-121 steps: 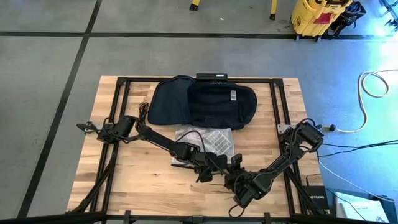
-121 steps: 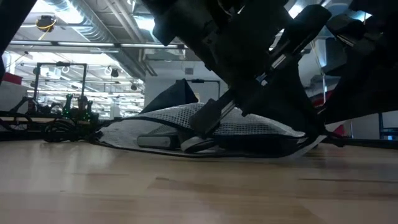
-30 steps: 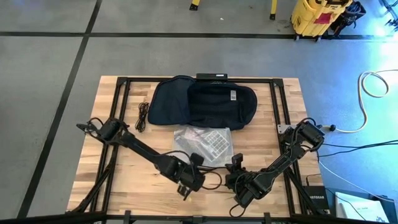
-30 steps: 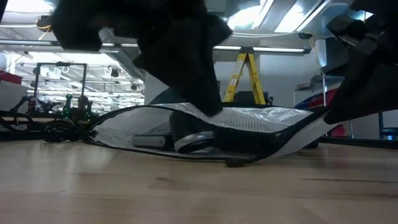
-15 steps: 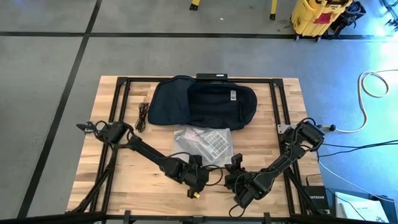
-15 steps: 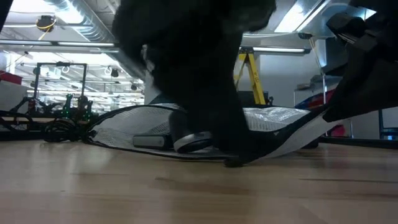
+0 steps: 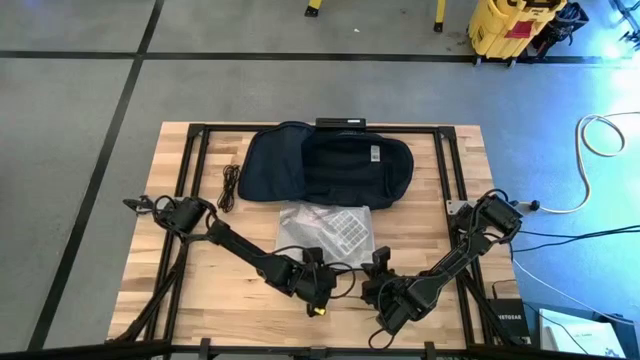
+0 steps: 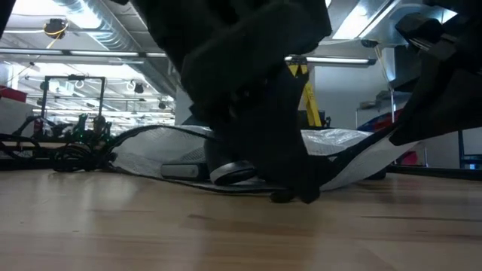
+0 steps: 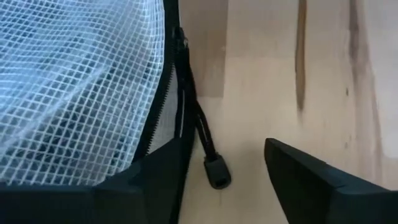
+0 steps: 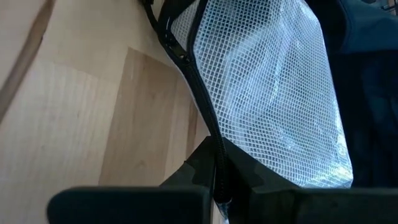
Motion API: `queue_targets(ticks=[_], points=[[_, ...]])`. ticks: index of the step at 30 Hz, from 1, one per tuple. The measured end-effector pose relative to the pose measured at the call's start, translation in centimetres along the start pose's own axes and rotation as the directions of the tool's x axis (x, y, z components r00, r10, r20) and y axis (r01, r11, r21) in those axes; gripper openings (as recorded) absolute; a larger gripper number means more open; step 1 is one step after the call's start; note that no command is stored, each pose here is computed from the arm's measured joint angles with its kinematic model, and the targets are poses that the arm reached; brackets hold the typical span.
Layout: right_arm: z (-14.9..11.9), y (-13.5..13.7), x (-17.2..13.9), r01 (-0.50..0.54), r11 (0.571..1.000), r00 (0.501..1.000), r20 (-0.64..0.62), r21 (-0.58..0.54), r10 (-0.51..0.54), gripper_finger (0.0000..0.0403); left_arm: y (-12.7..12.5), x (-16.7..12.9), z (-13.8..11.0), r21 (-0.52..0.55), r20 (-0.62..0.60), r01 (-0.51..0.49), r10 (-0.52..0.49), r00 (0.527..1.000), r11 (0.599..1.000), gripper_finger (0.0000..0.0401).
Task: Unpack backpack
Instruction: Close the transparent zip bag
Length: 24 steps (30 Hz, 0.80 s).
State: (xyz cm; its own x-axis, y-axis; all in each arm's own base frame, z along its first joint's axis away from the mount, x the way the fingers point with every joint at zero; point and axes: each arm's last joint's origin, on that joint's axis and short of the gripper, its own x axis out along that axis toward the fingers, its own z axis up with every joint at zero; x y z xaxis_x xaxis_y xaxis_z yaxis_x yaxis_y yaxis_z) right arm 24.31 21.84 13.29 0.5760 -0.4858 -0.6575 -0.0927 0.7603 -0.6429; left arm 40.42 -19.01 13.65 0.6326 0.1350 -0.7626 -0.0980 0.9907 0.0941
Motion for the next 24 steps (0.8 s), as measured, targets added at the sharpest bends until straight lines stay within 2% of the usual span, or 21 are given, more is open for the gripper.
queue_targets(ticks=[15, 24], points=[[0.0, 0.0, 0.0, 0.008, 1.000, 1.000, 0.007, 0.003, -0.008, 0.0000, 0.1, 1.3, -1.4, -0.012, -0.031, 0.000, 0.000, 1.000, 1.000, 0.0049], [0.1, 0.0, 0.0, 0.007, 1.000, 1.000, 0.007, 0.004, -0.007, 0.0000, 0.8, 2.0, -2.6, -0.034, -0.069, -0.018, 0.015, 0.997, 0.999, 0.0028]])
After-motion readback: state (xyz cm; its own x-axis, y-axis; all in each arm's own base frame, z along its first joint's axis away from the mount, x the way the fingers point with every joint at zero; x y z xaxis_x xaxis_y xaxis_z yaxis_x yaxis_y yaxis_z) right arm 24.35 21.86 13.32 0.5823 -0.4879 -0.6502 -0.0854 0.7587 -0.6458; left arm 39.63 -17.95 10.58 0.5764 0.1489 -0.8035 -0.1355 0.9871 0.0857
